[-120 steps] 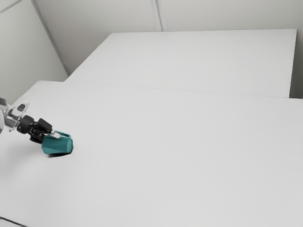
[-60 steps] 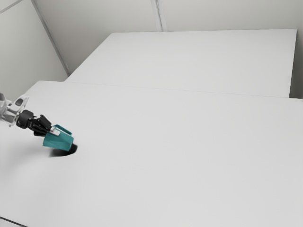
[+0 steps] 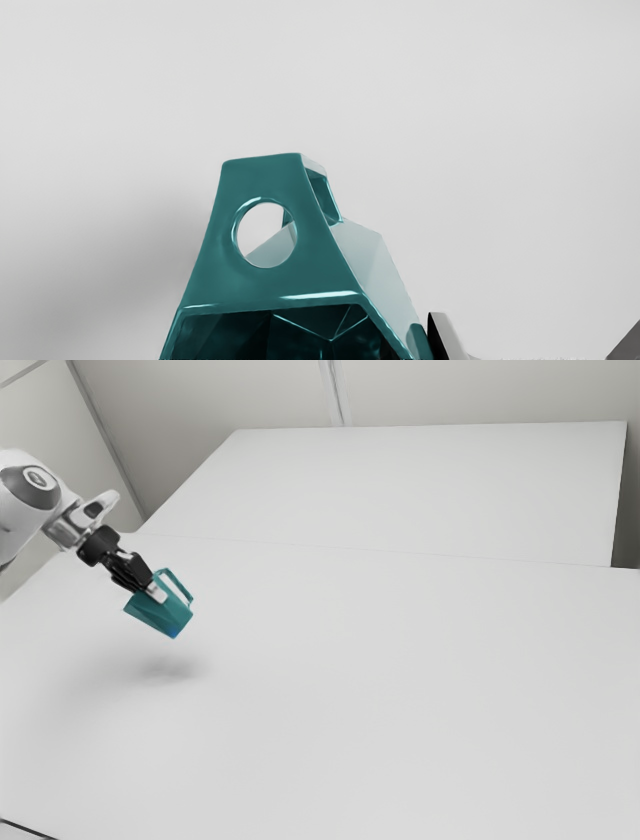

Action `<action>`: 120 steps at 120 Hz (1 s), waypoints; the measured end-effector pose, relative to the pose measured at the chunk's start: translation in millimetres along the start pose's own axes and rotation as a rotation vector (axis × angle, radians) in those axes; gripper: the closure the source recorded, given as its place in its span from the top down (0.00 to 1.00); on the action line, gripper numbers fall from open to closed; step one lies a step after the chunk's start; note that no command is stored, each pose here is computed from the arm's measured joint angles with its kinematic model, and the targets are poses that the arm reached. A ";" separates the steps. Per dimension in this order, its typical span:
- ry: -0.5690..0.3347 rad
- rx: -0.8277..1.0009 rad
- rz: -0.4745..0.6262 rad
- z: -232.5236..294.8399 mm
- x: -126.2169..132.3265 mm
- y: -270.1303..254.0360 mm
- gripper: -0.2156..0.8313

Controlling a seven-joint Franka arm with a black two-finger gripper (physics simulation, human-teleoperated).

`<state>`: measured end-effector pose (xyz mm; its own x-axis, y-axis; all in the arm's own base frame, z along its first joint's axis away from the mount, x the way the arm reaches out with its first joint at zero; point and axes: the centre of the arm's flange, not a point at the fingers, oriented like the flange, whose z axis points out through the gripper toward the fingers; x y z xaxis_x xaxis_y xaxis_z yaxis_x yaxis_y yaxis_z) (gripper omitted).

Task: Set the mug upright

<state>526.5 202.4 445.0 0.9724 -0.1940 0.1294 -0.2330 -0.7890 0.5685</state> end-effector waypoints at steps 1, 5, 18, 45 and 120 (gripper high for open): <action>-0.005 0.007 0.002 1.7 0.7 2.7 0.05; -0.024 0.038 0.008 8.1 3.4 11.2 0.05; -0.081 0.178 0.040 20.1 16.9 41.5 0.05; -0.169 0.462 0.150 64.7 64.9 123.8 0.05; -0.116 0.613 -0.037 164.4 54.0 122.5 0.05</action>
<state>549.1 -0.5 388.1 0.9808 -0.1948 0.0100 -0.1948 -0.9808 -0.0027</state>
